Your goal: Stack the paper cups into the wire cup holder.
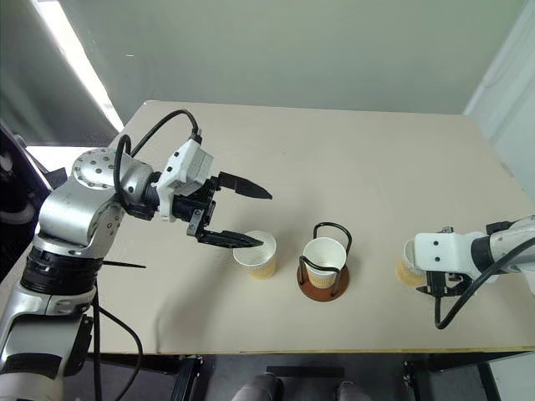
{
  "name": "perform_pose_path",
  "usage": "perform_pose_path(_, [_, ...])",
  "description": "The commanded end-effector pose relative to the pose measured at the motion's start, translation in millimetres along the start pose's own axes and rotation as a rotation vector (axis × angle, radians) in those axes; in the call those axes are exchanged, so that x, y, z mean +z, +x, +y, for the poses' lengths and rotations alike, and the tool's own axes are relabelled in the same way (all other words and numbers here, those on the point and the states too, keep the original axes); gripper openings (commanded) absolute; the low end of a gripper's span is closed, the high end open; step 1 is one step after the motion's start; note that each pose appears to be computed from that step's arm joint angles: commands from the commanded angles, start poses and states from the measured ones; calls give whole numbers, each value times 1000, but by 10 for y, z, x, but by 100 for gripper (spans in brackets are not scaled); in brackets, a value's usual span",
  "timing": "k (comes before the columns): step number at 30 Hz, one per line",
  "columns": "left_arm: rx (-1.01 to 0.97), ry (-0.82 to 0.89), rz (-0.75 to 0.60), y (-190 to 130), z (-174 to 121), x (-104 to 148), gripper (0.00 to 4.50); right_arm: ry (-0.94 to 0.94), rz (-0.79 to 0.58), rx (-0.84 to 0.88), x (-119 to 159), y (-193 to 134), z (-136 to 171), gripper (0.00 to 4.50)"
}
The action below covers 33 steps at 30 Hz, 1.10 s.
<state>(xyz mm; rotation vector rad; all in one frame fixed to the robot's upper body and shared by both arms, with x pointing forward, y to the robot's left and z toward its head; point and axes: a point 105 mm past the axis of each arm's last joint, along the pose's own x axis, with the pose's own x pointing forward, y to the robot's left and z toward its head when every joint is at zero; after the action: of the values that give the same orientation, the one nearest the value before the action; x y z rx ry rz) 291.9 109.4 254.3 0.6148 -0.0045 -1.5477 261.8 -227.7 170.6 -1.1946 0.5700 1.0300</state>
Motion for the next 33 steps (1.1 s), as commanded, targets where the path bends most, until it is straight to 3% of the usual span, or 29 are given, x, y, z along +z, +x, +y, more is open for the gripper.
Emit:
perform_pose_path(1, [-8, 54, -24, -40, -31, 152, 450, -26, 3, -5, 19, -10, -26, 399])
perform_pose_path(5, [-20, 56, -61, -18, -45, 230, 450, -23, 4, 14, 15, 27, -10, 347])
perform_pose_path(14, [-11, 33, -150, -57, -21, 429, 450, -18, 8, 45, -6, 112, 44, 22])
perform_pose_path(15, [-8, 33, -147, -61, -19, 428, 450, -18, 6, 48, -4, 127, 53, 5])
perform_pose_path(24, [38, 44, -134, -123, 37, 434, 450, -33, -17, 39, 67, 48, 30, 5])
perform_pose_path(33, [61, 15, -108, -190, 50, 343, 450, -129, -165, -63, 666, -426, -265, 5])
